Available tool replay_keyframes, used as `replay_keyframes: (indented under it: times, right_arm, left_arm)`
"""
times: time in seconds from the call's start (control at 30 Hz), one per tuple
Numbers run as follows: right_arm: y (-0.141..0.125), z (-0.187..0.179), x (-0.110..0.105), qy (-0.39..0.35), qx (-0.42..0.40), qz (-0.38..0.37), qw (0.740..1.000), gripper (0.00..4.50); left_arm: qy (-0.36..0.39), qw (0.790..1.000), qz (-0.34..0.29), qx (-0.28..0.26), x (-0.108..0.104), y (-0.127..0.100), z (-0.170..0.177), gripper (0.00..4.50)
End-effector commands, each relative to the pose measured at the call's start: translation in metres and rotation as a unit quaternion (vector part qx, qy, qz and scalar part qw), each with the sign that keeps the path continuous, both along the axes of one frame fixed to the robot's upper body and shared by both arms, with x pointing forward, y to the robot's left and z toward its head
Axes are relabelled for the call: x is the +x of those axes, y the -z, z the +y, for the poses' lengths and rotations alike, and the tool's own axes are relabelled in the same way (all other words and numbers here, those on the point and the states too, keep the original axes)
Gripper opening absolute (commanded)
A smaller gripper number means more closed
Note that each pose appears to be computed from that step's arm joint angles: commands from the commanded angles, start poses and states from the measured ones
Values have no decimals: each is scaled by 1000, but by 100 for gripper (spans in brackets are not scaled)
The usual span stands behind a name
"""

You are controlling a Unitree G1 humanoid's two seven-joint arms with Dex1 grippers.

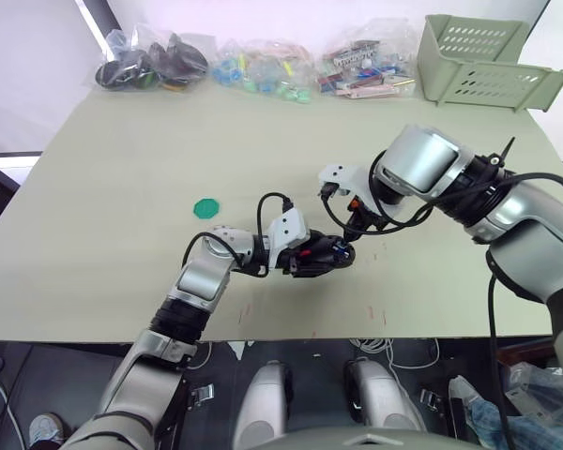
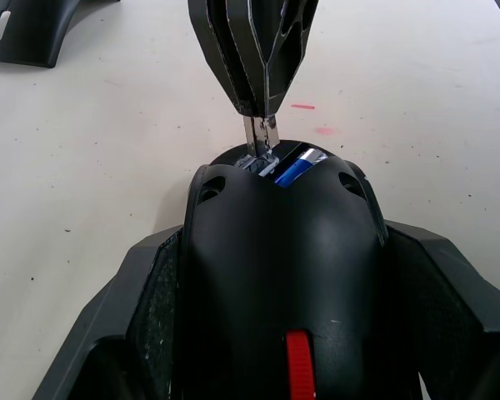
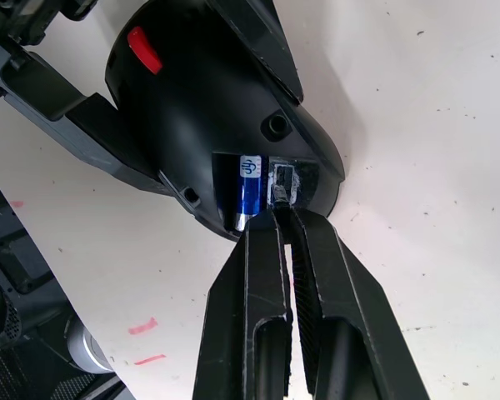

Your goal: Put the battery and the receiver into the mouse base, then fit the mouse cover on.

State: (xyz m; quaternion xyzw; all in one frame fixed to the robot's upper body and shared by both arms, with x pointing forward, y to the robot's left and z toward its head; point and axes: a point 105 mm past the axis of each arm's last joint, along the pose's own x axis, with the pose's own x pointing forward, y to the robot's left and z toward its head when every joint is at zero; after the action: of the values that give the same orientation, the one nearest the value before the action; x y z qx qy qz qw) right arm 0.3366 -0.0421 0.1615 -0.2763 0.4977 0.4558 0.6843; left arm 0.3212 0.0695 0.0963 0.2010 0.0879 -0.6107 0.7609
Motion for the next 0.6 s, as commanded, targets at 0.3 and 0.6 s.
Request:
replay_keyframes:
  times: [0.3, 0.6]
  right_arm:
    - [-2, 4, 4, -3, 6, -12, 1000, 0]
    - [1, 1, 8, 1, 2, -18, 1000, 0]
  left_arm:
    - [9, 1000, -14, -9, -2, -8, -4, 300]
    - [8, 1000, -14, -9, -1, -7, -5, 300]
